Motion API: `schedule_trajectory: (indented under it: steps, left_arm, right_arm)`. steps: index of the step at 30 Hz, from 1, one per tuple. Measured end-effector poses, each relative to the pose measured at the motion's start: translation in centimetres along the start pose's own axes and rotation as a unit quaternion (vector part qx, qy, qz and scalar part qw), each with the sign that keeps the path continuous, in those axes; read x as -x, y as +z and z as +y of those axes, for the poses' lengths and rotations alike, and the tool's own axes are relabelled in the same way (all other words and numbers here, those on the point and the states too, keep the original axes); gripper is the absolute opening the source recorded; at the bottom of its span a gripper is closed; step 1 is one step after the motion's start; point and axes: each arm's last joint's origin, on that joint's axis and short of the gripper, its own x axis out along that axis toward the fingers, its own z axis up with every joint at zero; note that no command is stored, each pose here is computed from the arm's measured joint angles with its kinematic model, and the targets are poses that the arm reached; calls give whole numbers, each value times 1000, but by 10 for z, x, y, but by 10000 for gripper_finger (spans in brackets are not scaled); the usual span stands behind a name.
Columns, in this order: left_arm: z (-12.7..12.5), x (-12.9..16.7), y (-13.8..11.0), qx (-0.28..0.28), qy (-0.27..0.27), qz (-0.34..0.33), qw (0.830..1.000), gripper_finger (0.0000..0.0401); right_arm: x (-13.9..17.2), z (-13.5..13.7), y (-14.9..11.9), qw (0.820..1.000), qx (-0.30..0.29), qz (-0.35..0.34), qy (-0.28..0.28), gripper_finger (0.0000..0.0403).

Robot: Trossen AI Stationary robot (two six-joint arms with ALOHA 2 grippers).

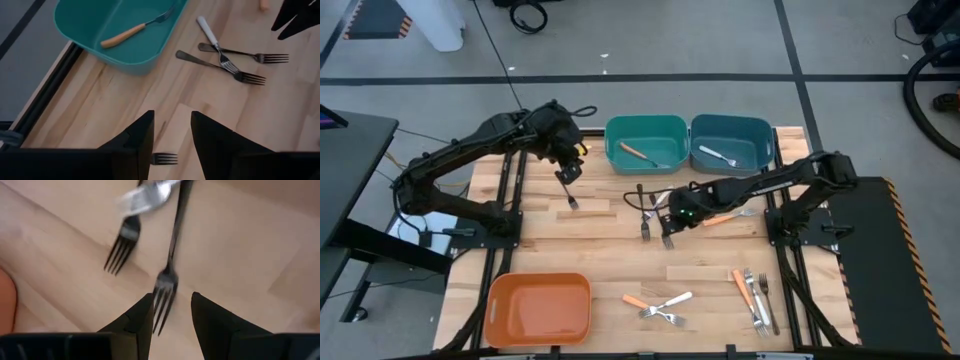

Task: Sort silverware by color (type)
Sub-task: Put the black fork into the orange bin

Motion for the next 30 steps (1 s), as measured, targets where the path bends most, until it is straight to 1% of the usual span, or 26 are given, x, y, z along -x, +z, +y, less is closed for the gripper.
schedule_trajectory:
  steps: [3,5,9,12,16,20,22,27,30]
  left_arm:
    - [-2,0,0,-5,-2,0,1000,139]
    - [-3,0,0,-14,-3,0,1000,139]
    - [-3,0,0,-18,-3,0,1000,139]
    - [-3,0,1,-18,-3,-5,1000,139]
    - [-3,0,2,-19,-3,-10,1000,139]
    - [-3,0,3,-20,-3,-13,1000,139]
    - [-3,0,3,-20,-3,-13,1000,139]
    - [-3,0,3,-19,-3,-13,1000,139]
    - [-3,0,3,-19,-3,-13,1000,139]
  right_arm:
    - [-2,-1,-4,999,-11,50,6,138]
    - [-1,1,-10,998,-13,59,5,138]
    - [0,2,-11,999,-42,6,-10,138]
    - [-9,3,-6,997,-64,-29,-15,138]
    - [-27,5,1,997,-59,-40,-3,138]
    - [-45,0,7,997,-68,-38,-18,138]
    - [-51,-1,9,996,-72,-38,-21,138]
    - [-58,3,12,997,-68,-47,2,138]
    - [-61,3,14,996,-68,-55,-11,137]
